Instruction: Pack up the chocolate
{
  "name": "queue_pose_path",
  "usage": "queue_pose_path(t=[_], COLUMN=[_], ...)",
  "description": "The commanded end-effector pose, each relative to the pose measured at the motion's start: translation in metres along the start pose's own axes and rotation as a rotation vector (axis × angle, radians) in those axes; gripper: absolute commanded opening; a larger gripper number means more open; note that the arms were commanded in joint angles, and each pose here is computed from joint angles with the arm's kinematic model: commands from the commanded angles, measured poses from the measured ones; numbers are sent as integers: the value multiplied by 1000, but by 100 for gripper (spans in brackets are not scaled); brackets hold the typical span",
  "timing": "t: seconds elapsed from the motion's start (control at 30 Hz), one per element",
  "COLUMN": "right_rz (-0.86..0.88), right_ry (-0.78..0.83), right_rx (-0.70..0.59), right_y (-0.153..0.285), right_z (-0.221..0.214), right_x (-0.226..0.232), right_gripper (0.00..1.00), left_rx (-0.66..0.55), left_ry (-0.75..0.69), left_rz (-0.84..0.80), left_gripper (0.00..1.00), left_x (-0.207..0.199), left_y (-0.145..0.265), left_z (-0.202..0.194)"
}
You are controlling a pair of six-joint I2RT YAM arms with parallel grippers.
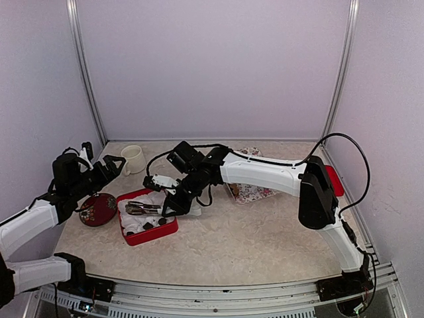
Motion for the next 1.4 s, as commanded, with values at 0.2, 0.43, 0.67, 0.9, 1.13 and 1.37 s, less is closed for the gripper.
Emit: queue_pose_path(t=[0.2, 0.43, 0.67, 0.9, 1.13, 1.37], right_rz=[40, 42, 35, 40, 33, -29], right_ry=[13, -6, -21, -15, -6, -11], right_rx=[-26, -36, -31, -36, -62, -175], right_y=[-11, -18, -23, -22, -9, 50], right_z=[6, 8, 6, 7, 17, 38], right_x=[2, -1, -3, -3, 1, -3], right_gripper=[26, 27, 31, 34, 34, 34], left_rx=[-19, -21, -20, -20, -21, -21], left_ry=[-14, -14, -16, -15, -15, -14], left_rz=[2, 0, -1, -1, -3, -10], left_gripper=[99, 99, 99, 99, 99, 99], left_x=[0, -1, 0, 0, 0, -3], left_y=[3, 4, 5, 5, 5, 6], left_z=[6, 6, 6, 6, 6, 8])
Point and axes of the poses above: each gripper's point midway between its finger pads, its own y axis back along the fingers, its own x axis along the line the jaws close on, z = x × y, the point moved 7 cm from there along y, back along the fingers, and after that the axes turned 6 degrees about y, right-handed, at the moved point
